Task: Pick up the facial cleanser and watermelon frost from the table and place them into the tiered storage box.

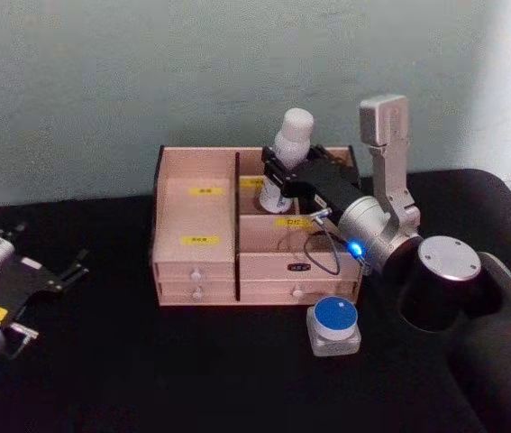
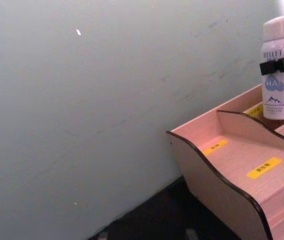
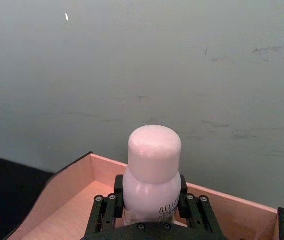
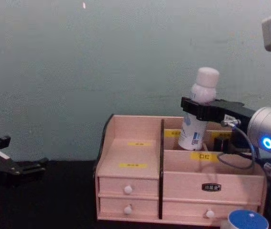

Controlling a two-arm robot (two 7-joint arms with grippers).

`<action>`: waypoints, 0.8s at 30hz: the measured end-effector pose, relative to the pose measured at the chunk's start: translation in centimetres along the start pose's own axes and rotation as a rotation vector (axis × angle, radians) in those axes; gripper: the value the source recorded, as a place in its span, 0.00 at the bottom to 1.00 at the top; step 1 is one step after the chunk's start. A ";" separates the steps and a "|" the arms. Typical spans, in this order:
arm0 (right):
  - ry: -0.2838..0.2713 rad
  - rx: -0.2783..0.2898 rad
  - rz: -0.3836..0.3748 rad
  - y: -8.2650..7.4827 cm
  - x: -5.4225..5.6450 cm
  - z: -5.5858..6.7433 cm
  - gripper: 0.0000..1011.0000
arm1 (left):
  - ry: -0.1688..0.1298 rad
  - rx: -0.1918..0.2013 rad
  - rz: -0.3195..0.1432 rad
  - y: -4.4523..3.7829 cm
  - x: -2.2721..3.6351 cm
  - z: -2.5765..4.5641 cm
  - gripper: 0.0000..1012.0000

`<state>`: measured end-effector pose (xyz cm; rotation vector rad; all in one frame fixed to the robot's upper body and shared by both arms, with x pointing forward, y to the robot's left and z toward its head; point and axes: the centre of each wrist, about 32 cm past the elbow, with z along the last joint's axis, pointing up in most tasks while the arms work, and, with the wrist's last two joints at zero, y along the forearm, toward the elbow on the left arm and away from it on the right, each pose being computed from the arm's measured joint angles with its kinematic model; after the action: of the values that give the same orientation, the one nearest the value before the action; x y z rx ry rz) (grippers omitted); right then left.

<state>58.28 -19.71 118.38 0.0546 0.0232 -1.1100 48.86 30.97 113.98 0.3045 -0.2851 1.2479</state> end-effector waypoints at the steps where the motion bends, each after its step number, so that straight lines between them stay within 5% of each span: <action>1: 0.000 -0.001 0.000 0.0 0.0 0.0 0.58 | 0.000 0.000 0.000 0.00 0.00 0.00 0.99; 24: -0.019 -0.075 0.015 0.3 0.2 -1.1 0.58 | 0.000 0.000 0.000 0.00 0.00 0.00 0.99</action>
<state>58.60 -19.68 117.25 -0.0227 0.0478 -1.0933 48.86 30.97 113.98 0.3045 -0.2850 1.2479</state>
